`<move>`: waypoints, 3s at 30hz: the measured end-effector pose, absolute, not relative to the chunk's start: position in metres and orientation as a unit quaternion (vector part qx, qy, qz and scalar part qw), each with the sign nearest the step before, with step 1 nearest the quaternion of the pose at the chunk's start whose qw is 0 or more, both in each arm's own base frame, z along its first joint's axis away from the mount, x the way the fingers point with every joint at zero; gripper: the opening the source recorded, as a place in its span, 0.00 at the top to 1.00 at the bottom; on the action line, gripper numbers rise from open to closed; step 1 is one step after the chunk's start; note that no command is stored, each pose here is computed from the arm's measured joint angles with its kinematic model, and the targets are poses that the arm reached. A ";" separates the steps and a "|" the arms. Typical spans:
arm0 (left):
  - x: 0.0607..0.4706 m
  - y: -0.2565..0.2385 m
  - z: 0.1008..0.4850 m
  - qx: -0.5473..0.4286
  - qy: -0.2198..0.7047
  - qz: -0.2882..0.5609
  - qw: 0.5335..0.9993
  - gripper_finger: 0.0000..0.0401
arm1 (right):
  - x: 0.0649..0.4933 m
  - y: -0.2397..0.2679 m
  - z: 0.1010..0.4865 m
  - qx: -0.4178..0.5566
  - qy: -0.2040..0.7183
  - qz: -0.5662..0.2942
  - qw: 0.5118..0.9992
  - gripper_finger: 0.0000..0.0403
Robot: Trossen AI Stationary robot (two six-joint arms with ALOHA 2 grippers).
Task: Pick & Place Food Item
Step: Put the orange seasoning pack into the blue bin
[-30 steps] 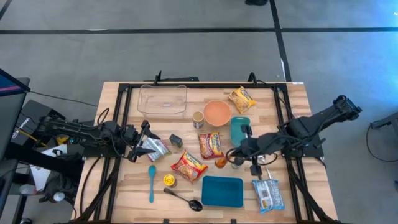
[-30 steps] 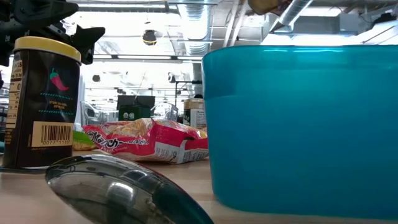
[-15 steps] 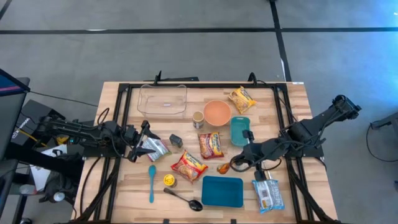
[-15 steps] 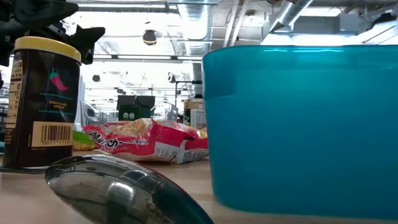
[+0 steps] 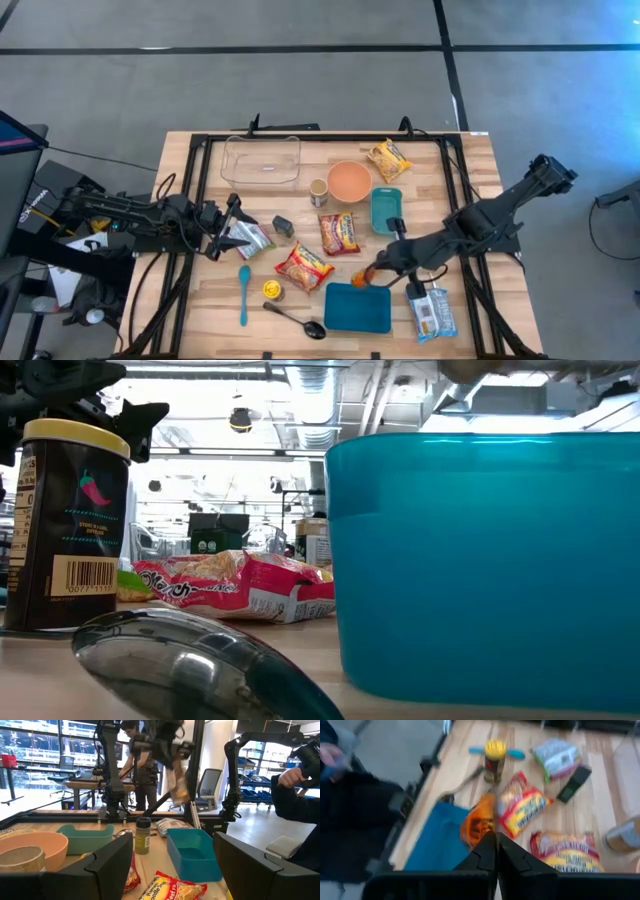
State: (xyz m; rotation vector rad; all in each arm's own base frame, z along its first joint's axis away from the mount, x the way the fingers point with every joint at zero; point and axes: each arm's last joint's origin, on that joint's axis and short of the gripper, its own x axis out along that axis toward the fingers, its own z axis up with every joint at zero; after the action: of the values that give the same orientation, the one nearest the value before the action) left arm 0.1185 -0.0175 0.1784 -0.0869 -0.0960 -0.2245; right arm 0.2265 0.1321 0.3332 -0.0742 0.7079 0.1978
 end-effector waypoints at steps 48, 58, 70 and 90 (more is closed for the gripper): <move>0.118 -0.017 0.180 -0.044 -0.057 -0.112 0.991 0.33 | 0.262 0.178 0.290 -0.114 0.356 0.190 0.908 1.00; 0.118 -0.017 0.180 -0.044 -0.057 -0.112 0.991 0.33 | 0.265 0.183 0.286 -0.145 0.347 0.207 0.903 1.00; 0.118 -0.017 0.181 -0.044 -0.062 -0.113 0.991 0.33 | 0.276 0.188 0.270 -0.147 0.364 0.210 0.895 1.00; 0.118 -0.017 0.181 -0.043 -0.062 -0.112 0.991 0.33 | 0.281 0.189 0.266 -0.164 0.352 0.213 0.897 1.00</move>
State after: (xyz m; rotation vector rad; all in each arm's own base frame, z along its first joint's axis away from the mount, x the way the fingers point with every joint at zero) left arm 0.1183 -0.0174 0.1811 -0.0872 -0.1247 -0.2255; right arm 0.2812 0.1891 0.2663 -0.3389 0.7290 0.4409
